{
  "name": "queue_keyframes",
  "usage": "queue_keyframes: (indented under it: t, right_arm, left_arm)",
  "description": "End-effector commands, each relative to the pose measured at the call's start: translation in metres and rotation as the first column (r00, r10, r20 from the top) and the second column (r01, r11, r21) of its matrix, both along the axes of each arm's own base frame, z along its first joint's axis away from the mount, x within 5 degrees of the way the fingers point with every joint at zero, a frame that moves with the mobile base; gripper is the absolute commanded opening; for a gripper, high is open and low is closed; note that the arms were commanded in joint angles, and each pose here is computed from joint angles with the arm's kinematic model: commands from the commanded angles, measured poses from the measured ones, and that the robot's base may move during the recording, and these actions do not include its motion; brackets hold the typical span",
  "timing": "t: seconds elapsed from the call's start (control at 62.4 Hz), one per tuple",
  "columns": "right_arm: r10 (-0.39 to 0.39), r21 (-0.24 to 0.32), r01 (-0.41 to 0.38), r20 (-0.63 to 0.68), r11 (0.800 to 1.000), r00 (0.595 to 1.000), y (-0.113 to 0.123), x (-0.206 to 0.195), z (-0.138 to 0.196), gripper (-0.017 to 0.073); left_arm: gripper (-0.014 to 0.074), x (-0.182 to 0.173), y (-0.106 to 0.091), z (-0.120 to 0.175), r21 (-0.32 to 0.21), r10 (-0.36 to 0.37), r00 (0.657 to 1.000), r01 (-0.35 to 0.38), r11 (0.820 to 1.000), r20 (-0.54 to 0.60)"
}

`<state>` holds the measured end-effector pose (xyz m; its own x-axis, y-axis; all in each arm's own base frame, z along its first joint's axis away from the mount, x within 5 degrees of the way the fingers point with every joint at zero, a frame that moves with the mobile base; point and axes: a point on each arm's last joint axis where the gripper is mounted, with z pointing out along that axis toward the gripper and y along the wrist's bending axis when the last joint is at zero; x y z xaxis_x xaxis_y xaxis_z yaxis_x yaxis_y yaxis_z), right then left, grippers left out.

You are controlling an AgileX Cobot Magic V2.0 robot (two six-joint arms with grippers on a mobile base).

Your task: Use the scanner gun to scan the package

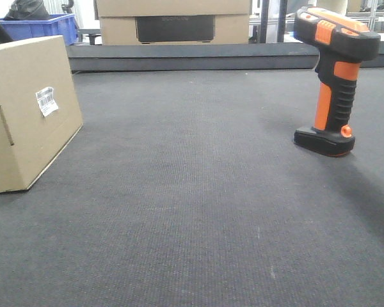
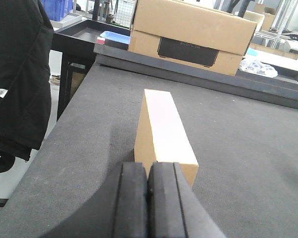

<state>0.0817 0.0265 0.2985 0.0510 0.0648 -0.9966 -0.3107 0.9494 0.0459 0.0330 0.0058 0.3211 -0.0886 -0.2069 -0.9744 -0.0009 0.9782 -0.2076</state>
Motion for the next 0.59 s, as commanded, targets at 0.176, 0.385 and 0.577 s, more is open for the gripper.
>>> queue_keyframes:
  t: [0.176,0.385,0.577]
  right_arm:
    - [-0.026,-0.083,0.03,0.054,0.996,0.998,-0.002,0.0,0.004,-0.0162]
    - [-0.114,-0.034,0.119,0.122,0.992,0.986,-0.009,0.002,-0.005,-0.0164]
    - [-0.294,-0.05,0.298,0.083,0.953,0.952,-0.025,-0.004,-0.034,-0.0164]
  left_arm:
    - [-0.0097,-0.001,0.0,0.001,0.002,0.001,1.0,-0.001,1.0,0.018]
    - [-0.0097,-0.001,0.0,0.001,0.002,0.001,1.0,-0.001,1.0,0.018]
    - [-0.0097,-0.001,0.0,0.001,0.002,0.001,1.0,-0.001,1.0,0.018]
